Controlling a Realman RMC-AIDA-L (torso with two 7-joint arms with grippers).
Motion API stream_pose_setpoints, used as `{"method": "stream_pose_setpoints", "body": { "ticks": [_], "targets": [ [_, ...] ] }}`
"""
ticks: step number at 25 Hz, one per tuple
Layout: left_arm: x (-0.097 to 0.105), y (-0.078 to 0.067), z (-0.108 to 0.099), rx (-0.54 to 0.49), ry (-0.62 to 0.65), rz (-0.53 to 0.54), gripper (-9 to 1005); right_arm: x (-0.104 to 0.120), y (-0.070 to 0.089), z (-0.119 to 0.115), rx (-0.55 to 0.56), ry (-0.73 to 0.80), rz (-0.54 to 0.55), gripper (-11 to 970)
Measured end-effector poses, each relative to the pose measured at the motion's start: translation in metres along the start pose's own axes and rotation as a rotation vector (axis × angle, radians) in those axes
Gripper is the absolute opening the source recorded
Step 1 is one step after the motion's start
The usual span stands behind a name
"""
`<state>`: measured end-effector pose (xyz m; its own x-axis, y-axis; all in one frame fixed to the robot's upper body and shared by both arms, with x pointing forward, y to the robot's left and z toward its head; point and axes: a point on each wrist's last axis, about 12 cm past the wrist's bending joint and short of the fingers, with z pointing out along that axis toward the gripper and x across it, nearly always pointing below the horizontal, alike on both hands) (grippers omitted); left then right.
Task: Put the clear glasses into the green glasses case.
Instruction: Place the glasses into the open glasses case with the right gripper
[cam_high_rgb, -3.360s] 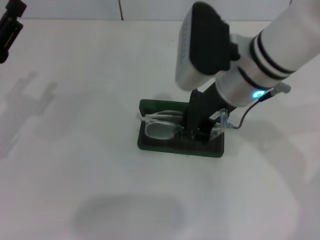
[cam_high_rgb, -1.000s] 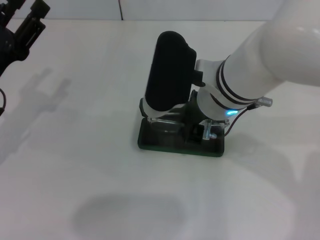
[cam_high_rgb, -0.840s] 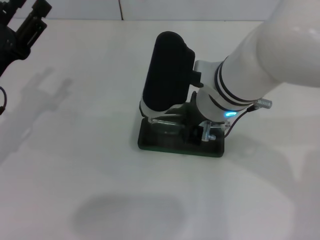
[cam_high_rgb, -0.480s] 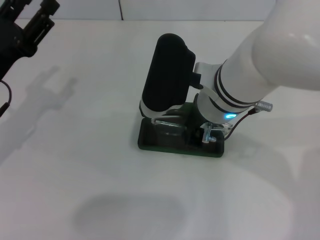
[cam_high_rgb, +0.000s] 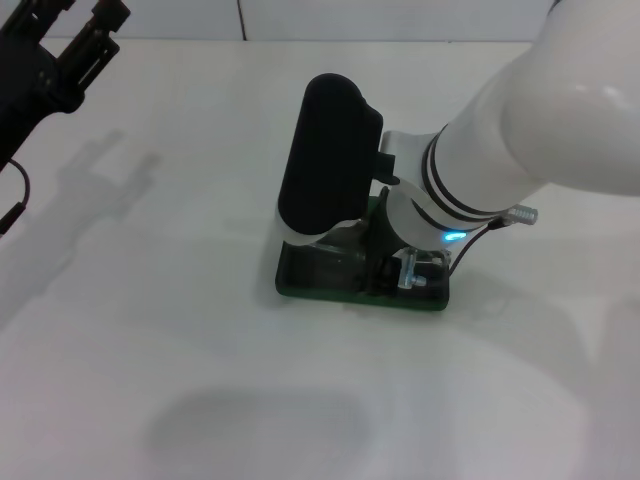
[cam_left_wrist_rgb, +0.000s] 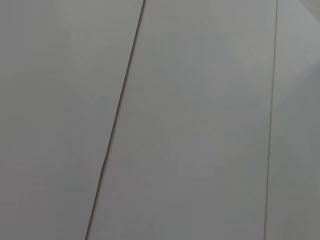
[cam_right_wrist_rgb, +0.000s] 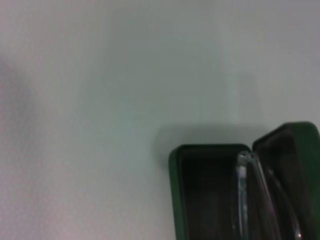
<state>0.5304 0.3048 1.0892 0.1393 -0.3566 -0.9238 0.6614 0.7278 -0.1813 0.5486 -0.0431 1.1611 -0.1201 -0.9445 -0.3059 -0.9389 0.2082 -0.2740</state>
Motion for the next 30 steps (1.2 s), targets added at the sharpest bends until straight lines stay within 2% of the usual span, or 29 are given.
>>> {"method": "stream_pose_setpoints", "body": {
  "ticks": [6, 17, 30],
  "targets": [
    [0.000, 0.000, -0.003, -0.005, 0.003, 0.001, 705, -0.003, 0.007, -0.008, -0.011, -0.022, -0.030, 426],
    [0.000, 0.001, -0.010, -0.017, 0.000, 0.005, 705, 0.000, 0.017, -0.018, -0.077, -0.044, -0.067, 426],
    [-0.003, 0.001, -0.013, -0.016, -0.003, 0.008, 704, 0.010, 0.009, -0.013, -0.081, -0.062, -0.034, 427]
  ]
}}
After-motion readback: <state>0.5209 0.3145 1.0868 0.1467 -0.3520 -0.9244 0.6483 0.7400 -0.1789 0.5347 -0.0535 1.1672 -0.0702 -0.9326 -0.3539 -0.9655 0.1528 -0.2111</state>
